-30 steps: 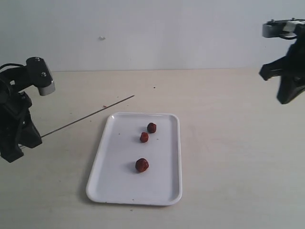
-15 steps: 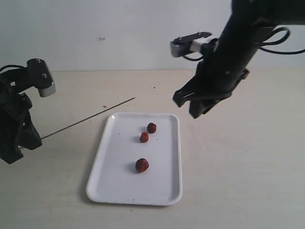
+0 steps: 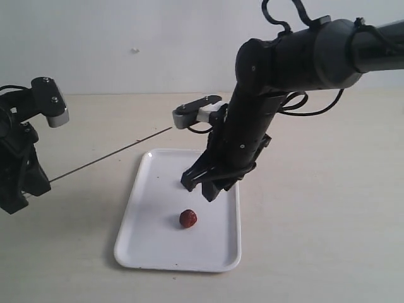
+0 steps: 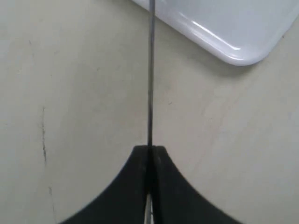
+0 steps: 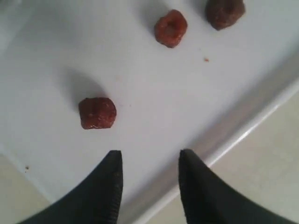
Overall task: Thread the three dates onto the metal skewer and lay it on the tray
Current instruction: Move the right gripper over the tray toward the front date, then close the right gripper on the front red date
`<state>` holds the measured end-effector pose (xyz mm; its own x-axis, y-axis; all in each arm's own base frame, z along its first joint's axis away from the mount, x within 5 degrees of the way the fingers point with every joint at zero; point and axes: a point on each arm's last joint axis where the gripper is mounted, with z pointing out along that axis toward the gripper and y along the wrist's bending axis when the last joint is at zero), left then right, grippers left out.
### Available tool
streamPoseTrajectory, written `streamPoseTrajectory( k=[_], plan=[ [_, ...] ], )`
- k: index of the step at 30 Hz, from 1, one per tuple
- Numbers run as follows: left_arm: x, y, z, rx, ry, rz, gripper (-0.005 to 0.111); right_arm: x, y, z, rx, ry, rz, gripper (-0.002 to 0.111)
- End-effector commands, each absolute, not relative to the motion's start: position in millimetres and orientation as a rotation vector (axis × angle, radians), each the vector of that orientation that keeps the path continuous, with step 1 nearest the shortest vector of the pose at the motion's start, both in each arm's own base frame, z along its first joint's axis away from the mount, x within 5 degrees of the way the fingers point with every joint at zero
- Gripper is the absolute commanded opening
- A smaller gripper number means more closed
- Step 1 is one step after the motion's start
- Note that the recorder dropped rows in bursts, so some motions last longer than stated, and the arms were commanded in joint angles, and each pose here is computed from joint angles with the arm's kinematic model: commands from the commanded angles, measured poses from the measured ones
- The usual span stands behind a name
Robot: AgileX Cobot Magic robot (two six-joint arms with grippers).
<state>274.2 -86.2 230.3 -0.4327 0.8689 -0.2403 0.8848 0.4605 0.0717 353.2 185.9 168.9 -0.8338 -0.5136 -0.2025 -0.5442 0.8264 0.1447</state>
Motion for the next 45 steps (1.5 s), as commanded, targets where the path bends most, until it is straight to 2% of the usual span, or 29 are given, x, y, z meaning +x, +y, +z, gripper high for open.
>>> streamPoseTrajectory(
  k=[1, 10, 15, 20, 27, 32, 45],
  plan=[
    [281.1, -76.5, 218.9, 1.465, 2.535, -0.092, 0.0, 345.1, 211.1, 172.2, -0.939, 2.769, 0.292, 0.044],
    [287.8, -66.7, 198.1, 1.615, 2.549, 0.065, 0.0, 336.2, 221.2, 171.5, -1.019, 2.766, 0.264, 0.043],
    [289.2, -67.1, 195.3, 1.619, 2.548, 0.065, 0.0, 334.1, 222.4, 171.5, -0.975, 2.8, 0.293, 0.044],
    [289.2, -67.1, 195.3, 1.619, 2.548, 0.065, 0.0, 334.4, 222.1, 171.4, -0.929, 2.816, 0.29, 0.05],
    [288.7, -67.7, 195.2, 1.612, 2.554, 0.052, 0.0, 339.0, 219.6, 157.5, -0.887, 2.857, 0.212, 0.051],
    [288.5, -67.6, 195.2, 1.611, 2.557, 0.051, 0.0, 344.2, 224.9, 152.7, -0.86, 2.868, 0.242, 0.057],
    [288.1, -68.0, 195.2, 1.59, 2.572, 0.04, 0.0, 354.1, 236.2, 123.4, -0.816, 2.891, 0.234, 0.057]
  ],
)
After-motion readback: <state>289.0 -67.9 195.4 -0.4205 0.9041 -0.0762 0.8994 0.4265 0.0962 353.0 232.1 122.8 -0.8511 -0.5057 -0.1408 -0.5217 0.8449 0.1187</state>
